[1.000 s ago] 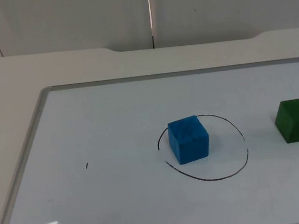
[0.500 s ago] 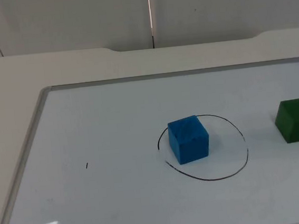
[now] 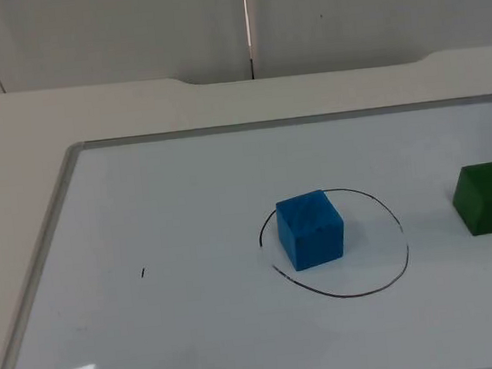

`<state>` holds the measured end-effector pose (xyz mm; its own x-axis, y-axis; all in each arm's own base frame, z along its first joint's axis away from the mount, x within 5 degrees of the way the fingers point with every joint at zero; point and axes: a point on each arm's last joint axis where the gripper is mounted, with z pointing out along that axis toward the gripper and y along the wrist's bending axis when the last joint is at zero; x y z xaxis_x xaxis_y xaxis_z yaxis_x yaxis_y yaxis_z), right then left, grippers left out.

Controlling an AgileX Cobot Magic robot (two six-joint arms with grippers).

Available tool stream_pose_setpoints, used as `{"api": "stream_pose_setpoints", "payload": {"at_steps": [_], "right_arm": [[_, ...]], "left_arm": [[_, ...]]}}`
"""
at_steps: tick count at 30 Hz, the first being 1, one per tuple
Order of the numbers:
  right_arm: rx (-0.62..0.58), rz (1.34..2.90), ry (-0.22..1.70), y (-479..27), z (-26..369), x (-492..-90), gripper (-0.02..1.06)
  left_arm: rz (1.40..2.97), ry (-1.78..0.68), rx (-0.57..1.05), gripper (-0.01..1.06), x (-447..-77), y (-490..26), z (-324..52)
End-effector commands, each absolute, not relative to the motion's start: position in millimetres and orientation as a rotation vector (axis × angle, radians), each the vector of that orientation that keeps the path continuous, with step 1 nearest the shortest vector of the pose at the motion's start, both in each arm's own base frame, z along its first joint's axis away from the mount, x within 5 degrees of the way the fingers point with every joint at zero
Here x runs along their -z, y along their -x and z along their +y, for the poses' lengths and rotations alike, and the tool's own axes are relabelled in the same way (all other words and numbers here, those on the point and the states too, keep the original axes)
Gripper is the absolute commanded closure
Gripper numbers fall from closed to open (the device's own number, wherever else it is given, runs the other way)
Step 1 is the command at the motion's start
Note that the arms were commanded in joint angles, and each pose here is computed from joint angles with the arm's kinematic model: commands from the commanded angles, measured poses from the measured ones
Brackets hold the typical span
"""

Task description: Push the two cubes into the marked area.

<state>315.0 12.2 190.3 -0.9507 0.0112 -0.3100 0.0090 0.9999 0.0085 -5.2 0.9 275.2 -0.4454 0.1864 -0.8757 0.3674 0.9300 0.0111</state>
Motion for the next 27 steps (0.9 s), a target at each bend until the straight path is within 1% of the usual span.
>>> {"api": "stream_pose_setpoints", "payload": {"at_steps": [1,4,14,18,20,27], "right_arm": [[-0.012,2.812,-0.012,-322.0,13.6,-182.0,1.05],[-0.013,2.817,-0.011,-331.2,14.1,-160.5,1.05],[-0.016,2.795,-0.01,-344.6,14.8,-131.3,1.05],[-0.049,2.824,-0.055,-350.6,16.8,-127.7,1.05],[-0.053,2.853,-0.041,-354.3,20.8,-124.8,1.05],[-0.055,2.853,-0.012,-355.4,27.7,-124.4,1.05]], "left_arm": [[2.035,-0.386,0.219,1.05,-274.6,4.8,1.1],[2.035,-0.386,0.219,1.05,-274.6,4.8,1.1],[2.035,-0.386,0.219,1.05,-274.6,4.8,1.1],[2.035,-0.386,0.219,1.05,-274.6,4.8,1.1],[2.035,-0.386,0.219,1.05,-274.6,4.8,1.1],[2.035,-0.386,0.219,1.05,-274.6,4.8,1.1]]}}
